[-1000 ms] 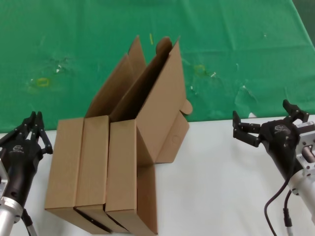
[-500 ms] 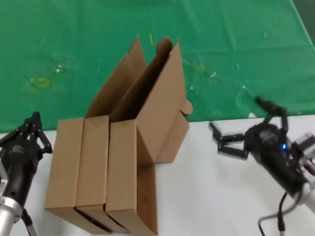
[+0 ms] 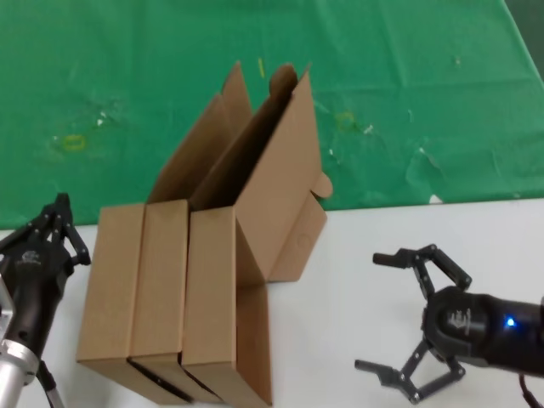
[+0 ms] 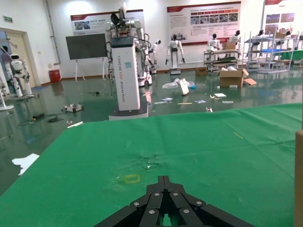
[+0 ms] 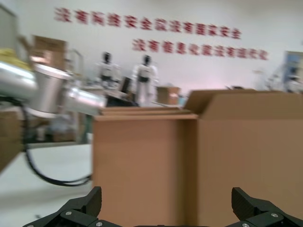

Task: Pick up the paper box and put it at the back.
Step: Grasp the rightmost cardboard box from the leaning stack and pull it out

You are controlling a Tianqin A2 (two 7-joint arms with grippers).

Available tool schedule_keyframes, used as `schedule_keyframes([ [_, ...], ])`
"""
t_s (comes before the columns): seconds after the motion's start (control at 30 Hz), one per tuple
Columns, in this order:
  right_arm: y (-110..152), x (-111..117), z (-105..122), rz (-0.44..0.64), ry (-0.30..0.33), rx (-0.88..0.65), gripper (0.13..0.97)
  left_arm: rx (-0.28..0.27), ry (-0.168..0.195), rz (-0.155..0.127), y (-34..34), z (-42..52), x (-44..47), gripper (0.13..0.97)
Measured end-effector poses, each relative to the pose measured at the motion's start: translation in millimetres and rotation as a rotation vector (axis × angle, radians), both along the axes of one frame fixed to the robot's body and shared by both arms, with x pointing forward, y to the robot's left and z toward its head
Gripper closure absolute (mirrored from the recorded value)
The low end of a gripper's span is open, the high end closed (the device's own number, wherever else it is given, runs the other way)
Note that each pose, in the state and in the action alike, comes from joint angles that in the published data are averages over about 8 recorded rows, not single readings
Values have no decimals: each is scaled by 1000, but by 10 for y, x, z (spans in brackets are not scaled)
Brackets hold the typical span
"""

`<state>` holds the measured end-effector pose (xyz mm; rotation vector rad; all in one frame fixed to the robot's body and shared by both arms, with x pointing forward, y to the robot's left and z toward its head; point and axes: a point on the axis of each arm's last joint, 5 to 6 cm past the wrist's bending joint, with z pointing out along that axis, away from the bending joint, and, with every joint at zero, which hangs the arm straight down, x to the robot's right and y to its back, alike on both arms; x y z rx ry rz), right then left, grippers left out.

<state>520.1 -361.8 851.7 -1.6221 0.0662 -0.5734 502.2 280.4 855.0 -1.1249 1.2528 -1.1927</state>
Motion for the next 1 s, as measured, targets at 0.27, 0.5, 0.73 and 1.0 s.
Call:
schedule_keyframes([
  [0.27,119,137,-101,191,-35,-19,130,0,0,0,0,0,0,953],
  [0.5,527,106,-252,251,-29,-6,130,0,0,0,0,0,0,953],
  [0.73,860,48,-344,256,-28,2,130,0,0,0,0,0,0,953],
  [1.0,1109,34,-459,247,-36,-12,130,0,0,0,0,0,0,953],
])
